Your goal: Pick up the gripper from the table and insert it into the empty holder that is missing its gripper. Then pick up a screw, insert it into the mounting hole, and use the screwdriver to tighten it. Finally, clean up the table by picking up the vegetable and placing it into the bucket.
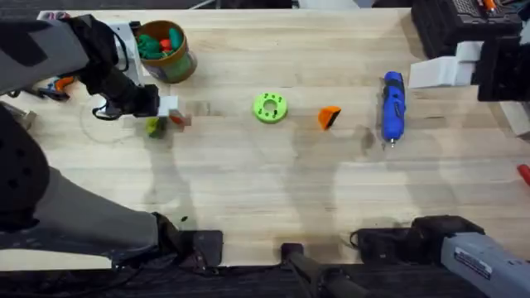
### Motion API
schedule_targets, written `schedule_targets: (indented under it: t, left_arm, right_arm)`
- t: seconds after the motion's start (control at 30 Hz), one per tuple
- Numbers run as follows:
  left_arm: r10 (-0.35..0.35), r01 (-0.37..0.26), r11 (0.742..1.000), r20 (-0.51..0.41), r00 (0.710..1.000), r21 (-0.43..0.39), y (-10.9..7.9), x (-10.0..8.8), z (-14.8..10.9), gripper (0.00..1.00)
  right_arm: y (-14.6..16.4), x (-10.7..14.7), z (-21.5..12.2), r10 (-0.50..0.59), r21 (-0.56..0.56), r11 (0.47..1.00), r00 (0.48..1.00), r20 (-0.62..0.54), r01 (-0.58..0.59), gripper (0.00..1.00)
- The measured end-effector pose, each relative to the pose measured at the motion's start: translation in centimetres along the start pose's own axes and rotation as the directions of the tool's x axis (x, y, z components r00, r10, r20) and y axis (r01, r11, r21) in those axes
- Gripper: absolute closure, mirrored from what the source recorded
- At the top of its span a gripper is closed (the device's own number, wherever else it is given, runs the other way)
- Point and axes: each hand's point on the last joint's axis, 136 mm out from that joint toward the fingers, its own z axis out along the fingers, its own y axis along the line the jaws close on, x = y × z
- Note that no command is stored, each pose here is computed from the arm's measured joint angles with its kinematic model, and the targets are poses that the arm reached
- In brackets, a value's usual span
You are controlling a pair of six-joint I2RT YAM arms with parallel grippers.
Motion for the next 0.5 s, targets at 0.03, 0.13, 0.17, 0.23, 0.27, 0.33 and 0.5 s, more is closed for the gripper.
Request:
schedule_targets:
  t: [0.03, 0.13, 0.17, 0.23, 0.27, 0.33, 0.5]
  left_arm:
    - [-0.001, 0.001, 1.0, 0.0, 1.0, 0.0, 0.0, 0.0, 0.0, 0.016]
    - [-0.007, 0.007, 1.0, 0.001, 1.0, 0.002, -0.1, 0.0, -0.1, 0.016]
    - [-0.007, 0.007, 1.0, 0.003, 1.0, 0.009, -0.2, 0.0, -0.2, 0.015]
    - [-0.006, 0.005, 1.0, 0.015, 1.0, 0.028, -0.7, 0.0, -0.8, 0.015]
    - [-0.003, 0.001, 0.999, 0.033, 0.999, 0.04, -1.1, -0.1, -1.4, 0.015]
    - [0.004, -0.01, 0.998, 0.089, 0.996, 0.067, -1.9, -0.5, -3.2, 0.015]
    - [0.024, -0.085, 0.98, 0.319, 0.947, 0.179, -5.0, -2.1, -9.9, 0.015]
  right_arm:
    - [0.0, 0.0, 0.0, 0.0, 0.0, 1.0, 1.0, 0.0, 0.0, 0.008]
    - [0.0, 0.0, 0.0, 0.0, 0.0, 1.0, 1.0, 0.0, 0.0, 0.009]
    - [0.0, 0.0, 0.0, 0.0, 0.0, 1.0, 1.0, 0.0, 0.0, 0.008]
    - [0.0, 0.0, 0.0, 0.0, 0.0, 1.0, 1.0, 0.0, 0.0, 0.008]
    - [0.0, 0.0, 0.0, 0.0, 0.0, 1.0, 1.0, 0.0, 0.0, 0.008]
    - [0.0, 0.0, 0.0, 0.0, 0.0, 1.0, 1.0, 0.0, 0.0, 0.008]
    - [0.0, 0.0, 0.0, 0.0, 0.0, 1.0, 1.0, 0.0, 0.0, 0.007]
